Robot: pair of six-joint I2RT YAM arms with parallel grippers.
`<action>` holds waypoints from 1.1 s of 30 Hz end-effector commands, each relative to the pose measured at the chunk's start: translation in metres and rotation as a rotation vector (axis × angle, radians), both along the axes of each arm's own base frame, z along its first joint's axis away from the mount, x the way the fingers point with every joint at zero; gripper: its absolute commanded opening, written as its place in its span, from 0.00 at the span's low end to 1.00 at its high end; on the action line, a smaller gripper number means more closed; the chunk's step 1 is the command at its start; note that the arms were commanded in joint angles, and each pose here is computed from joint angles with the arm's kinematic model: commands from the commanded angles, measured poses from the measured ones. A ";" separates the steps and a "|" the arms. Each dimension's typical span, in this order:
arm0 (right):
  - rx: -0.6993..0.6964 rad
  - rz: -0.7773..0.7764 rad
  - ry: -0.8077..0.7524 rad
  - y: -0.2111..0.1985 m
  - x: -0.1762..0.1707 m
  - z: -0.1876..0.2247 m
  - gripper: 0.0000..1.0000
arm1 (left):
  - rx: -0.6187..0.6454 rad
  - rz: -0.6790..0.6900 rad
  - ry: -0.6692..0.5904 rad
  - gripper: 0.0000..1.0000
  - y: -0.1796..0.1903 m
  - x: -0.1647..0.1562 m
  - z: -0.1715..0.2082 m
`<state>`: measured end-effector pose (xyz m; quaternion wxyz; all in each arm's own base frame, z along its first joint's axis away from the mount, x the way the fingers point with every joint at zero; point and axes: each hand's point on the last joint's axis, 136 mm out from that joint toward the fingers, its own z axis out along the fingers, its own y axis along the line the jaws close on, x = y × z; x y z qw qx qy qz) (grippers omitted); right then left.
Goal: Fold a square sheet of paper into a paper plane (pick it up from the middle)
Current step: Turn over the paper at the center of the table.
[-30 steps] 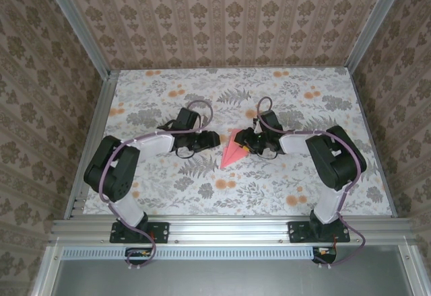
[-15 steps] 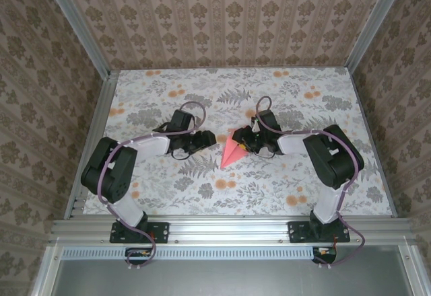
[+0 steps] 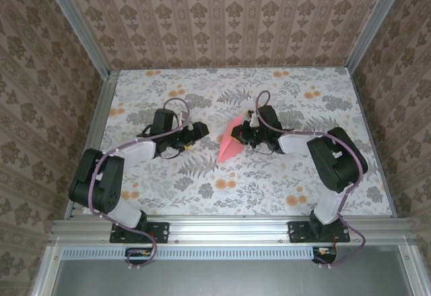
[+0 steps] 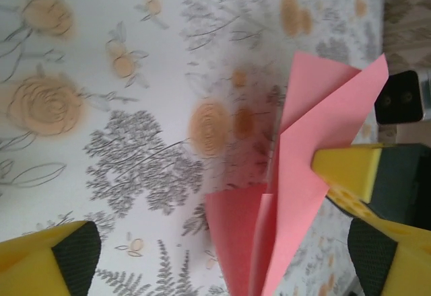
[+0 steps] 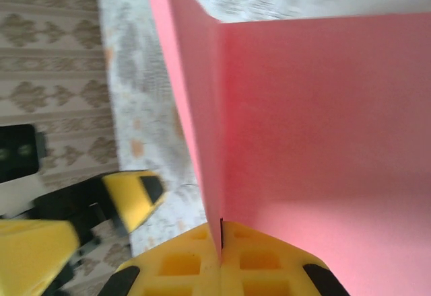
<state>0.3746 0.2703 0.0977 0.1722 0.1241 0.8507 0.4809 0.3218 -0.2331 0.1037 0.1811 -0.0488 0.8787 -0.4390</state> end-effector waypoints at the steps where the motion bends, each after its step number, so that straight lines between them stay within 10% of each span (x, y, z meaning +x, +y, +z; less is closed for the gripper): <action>1: 0.124 0.093 -0.174 0.016 0.004 0.081 0.03 | -0.143 -0.064 -0.105 1.00 -0.011 0.001 0.049; 14: 0.337 0.198 -0.332 0.030 0.000 0.198 0.04 | -0.369 -0.175 -0.287 1.00 -0.032 -0.005 0.147; 33: 0.359 0.147 -0.284 0.019 0.012 0.185 0.05 | -0.325 -0.051 -0.396 0.95 -0.014 -0.005 0.164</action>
